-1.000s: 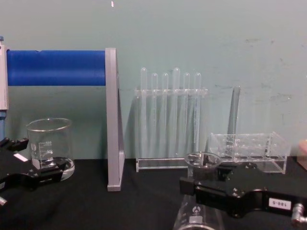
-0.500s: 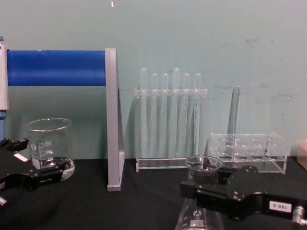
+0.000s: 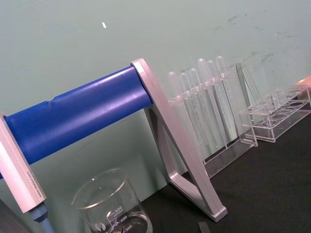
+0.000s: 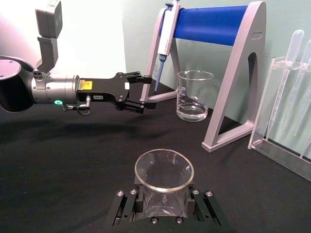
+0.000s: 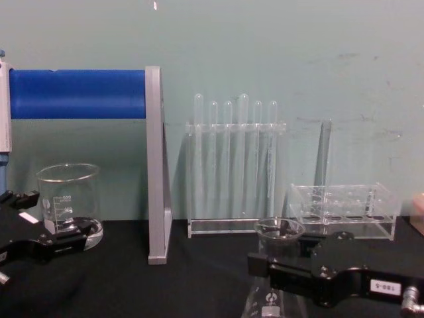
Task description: Grasp the erlenmeyer flask with one hand, shake it three times, then place it back.
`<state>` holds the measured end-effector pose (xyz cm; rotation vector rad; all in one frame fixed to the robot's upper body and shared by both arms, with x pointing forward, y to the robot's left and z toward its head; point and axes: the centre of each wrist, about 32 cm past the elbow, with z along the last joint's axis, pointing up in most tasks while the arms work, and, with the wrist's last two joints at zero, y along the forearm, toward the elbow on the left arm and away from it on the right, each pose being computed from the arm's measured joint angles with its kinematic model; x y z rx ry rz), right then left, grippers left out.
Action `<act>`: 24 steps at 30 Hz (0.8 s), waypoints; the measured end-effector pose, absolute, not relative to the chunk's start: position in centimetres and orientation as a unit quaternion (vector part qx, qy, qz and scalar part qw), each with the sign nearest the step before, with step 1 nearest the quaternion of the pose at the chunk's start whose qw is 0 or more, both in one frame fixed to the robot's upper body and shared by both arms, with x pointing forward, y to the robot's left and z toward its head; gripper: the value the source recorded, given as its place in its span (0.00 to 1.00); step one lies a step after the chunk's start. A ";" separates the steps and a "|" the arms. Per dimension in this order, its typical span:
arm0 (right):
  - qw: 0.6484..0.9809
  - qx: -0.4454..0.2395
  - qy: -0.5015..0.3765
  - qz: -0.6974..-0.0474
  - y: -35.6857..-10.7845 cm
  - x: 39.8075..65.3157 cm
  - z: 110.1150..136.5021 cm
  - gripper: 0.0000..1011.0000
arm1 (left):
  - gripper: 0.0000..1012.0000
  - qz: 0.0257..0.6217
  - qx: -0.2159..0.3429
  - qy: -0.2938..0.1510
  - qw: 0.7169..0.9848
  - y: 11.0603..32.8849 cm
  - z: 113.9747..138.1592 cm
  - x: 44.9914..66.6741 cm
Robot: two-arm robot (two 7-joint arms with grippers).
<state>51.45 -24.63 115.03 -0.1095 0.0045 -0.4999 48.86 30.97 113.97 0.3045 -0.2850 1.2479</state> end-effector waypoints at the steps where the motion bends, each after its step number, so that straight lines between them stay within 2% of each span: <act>1: 0.968 -0.054 0.002 -0.247 -24.6 51.5 115.0 0.45 | 0.99 0.580 0.142 -0.132 0.791 31.0 114.0 48.9; 24: 0.968 -0.054 0.003 -0.246 -24.6 51.5 115.0 0.45 | 0.99 0.580 0.142 -0.132 0.791 31.0 114.0 48.9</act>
